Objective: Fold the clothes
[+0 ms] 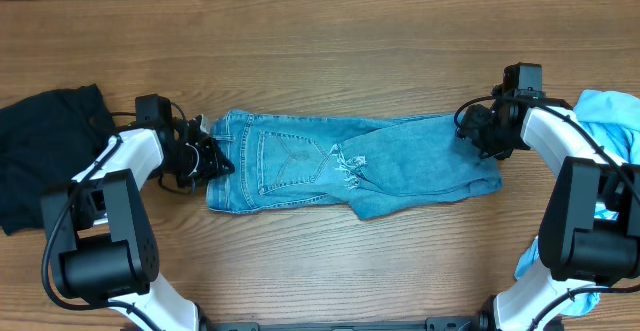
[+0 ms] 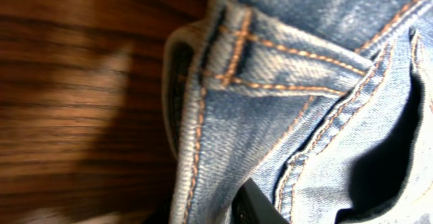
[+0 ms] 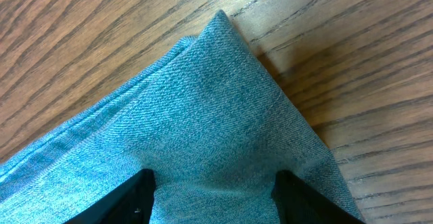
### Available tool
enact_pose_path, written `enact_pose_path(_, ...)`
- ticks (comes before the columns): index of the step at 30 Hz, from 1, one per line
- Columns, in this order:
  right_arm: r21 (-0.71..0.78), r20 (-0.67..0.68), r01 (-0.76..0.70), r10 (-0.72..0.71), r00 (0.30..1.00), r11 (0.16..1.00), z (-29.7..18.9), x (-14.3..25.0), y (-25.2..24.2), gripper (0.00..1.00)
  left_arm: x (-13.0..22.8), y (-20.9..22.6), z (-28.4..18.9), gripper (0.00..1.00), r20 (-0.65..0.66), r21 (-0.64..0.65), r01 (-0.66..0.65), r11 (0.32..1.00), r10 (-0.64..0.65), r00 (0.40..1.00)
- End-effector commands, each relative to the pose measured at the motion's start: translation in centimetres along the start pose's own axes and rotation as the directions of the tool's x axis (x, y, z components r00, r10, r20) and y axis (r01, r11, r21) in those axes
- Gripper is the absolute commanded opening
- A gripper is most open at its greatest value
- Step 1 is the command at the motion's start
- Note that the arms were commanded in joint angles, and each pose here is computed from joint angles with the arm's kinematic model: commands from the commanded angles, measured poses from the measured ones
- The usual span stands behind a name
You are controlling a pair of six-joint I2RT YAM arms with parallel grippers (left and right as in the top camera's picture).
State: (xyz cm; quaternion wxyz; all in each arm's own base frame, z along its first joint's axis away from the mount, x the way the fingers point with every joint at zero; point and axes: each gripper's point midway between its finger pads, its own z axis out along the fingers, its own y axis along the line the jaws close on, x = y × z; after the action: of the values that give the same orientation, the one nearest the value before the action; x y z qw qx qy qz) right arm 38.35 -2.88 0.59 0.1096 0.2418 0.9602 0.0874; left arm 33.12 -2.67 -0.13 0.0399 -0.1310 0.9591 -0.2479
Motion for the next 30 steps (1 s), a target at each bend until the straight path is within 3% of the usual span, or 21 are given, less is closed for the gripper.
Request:
enact_pose_path(1,0.136,-0.136,-0.027,0.046,0.990,0.990,3.0,4.2,-3.8,0.62,3.0,2.0,1.9,0.21,-0.091,-0.066,0.039,0.997,-0.045,0.995)
enact_pose_path(3,0.139,-0.142,-0.027,0.047,0.989,0.990,3.0,4.4,-3.9,0.62,3.0,2.6,1.9,0.17,-0.089,-0.100,0.037,0.994,-0.046,0.995)
enact_pose_path(4,0.140,-0.147,-0.027,0.048,0.988,0.990,3.0,4.5,-3.9,0.62,3.0,3.3,1.8,0.04,-0.085,-0.141,0.036,0.989,-0.048,0.995)
enact_pose_path(9,0.146,-0.159,-0.027,0.051,0.986,0.989,2.9,4.8,-4.0,0.62,1.7,3.6,0.2,0.04,-0.057,-0.157,0.054,0.986,-0.064,0.996)
enact_pose_path(12,0.143,-0.156,-0.022,0.044,0.987,0.989,2.1,4.2,-3.7,0.62,-0.7,3.0,-3.4,0.04,0.024,-0.150,0.063,0.987,-0.060,0.998)
enact_pose_path(18,0.082,-0.005,0.017,-0.017,1.000,0.997,-6.4,-2.3,0.1,0.71,-4.6,4.2,-11.2,0.04,0.229,-0.217,0.116,0.969,-0.065,0.971)
enact_pose_path(23,0.069,0.033,0.035,-0.037,0.999,0.997,-10.4,-3.9,1.4,0.72,-6.5,4.1,-16.4,0.04,0.294,-0.234,0.150,0.961,-0.078,0.953)
enact_pose_path(28,0.081,-0.001,0.026,-0.026,1.000,0.996,-10.5,-3.2,0.9,0.71,-8.3,5.4,-25.0,0.04,0.408,-0.436,0.219,0.873,-0.025,0.912)
enact_pose_path(30,0.086,-0.016,0.032,-0.031,0.999,0.996,-10.6,-2.8,0.7,0.71,-8.7,5.2,-27.7,0.04,0.456,-0.437,0.243,0.866,-0.020,0.890)
